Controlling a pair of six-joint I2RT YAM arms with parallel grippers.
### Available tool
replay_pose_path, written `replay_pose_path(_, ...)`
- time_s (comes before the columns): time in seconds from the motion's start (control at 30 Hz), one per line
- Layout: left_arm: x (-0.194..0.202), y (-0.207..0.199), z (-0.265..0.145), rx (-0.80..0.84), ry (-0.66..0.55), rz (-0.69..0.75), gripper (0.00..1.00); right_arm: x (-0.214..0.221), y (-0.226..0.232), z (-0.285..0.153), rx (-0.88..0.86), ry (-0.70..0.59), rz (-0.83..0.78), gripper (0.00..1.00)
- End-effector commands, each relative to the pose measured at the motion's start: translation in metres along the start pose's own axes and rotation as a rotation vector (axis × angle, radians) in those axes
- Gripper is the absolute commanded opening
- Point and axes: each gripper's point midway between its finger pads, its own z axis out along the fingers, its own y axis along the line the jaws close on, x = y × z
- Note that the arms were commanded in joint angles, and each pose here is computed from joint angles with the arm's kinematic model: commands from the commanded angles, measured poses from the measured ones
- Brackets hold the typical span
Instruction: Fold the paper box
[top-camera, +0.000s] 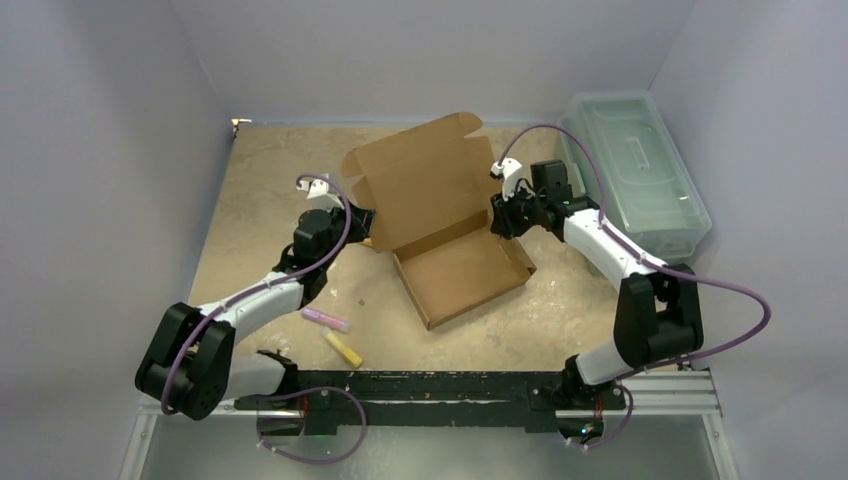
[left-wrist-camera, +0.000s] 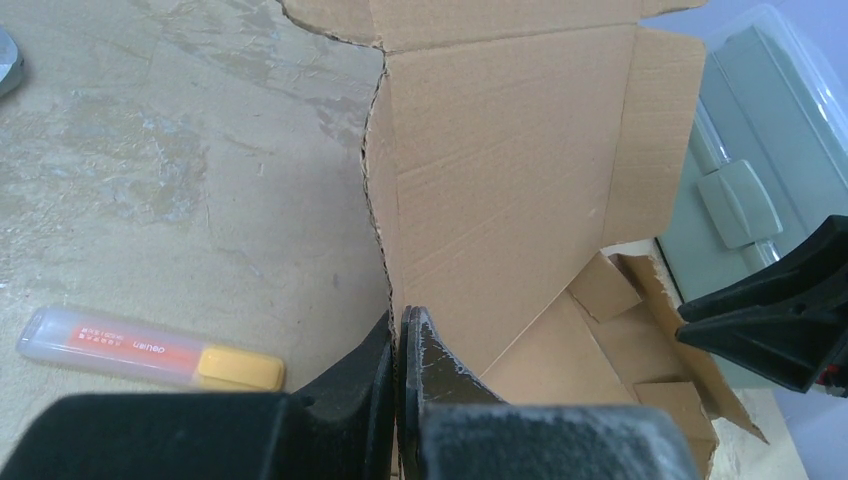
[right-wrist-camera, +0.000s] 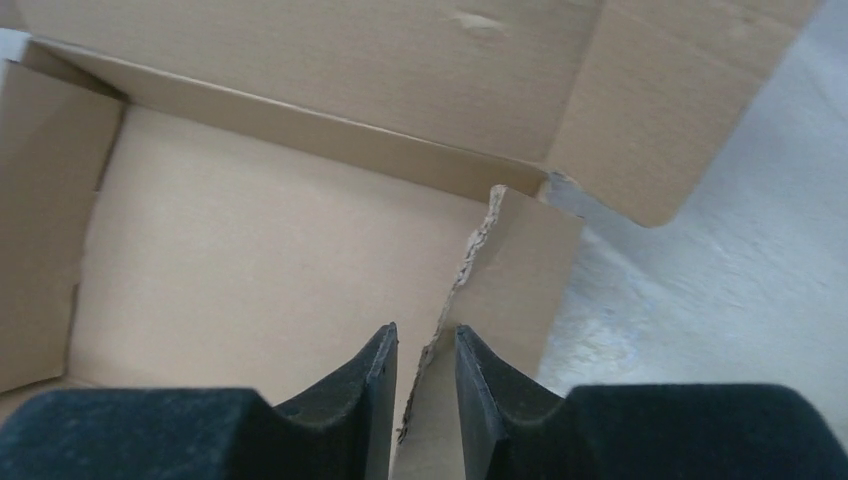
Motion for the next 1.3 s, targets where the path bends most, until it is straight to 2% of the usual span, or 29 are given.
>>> replay_pose_path(0.0, -0.015, -0.015, -0.005, 0.057, -0.052, 0.027, 0.0, -0.012, 0.023, -0.005, -0.139, -0.035, 0.024, 0.32)
replay_pose_path(0.3, -0.016, -0.015, -0.006, 0.054, -0.051, 0.034, 0.0, -0.002, 0.026, -0.002, -0.19, -0.012, 0.063, 0.38)
replay_pose_path(0.47, -0.017, -0.015, -0.007, 0.055, -0.052, 0.035, 0.0, 0.008, 0.022, 0.002, -0.236, 0.004, 0.129, 0.37)
replay_pose_path(0.7, -0.019, -0.017, -0.008, 0.058, -0.052, 0.039, 0.0, 0.007, 0.025, 0.0, -0.262, -0.007, 0.136, 0.35)
replay_pose_path(0.77, -0.02, -0.018, -0.008, 0.058, -0.053, 0.04, 0.0, 0.008, 0.023, 0.002, -0.25, -0.002, 0.142, 0.3)
replay_pose_path(0.83, -0.021, -0.019, -0.008, 0.06, -0.055, 0.04, 0.0, 0.008, 0.022, 0.002, -0.243, -0.003, 0.145, 0.19)
replay_pose_path(1.0, -0.022, -0.019, -0.007, 0.06, -0.055, 0.04, 0.0, 0.013, 0.014, 0.006, -0.197, 0.012, 0.159, 0.01)
replay_pose_path(1.27, -0.023, -0.021, -0.005, 0.062, -0.051, 0.043, 0.0, 0.03, 0.002, 0.014, -0.138, 0.076, 0.152, 0.0)
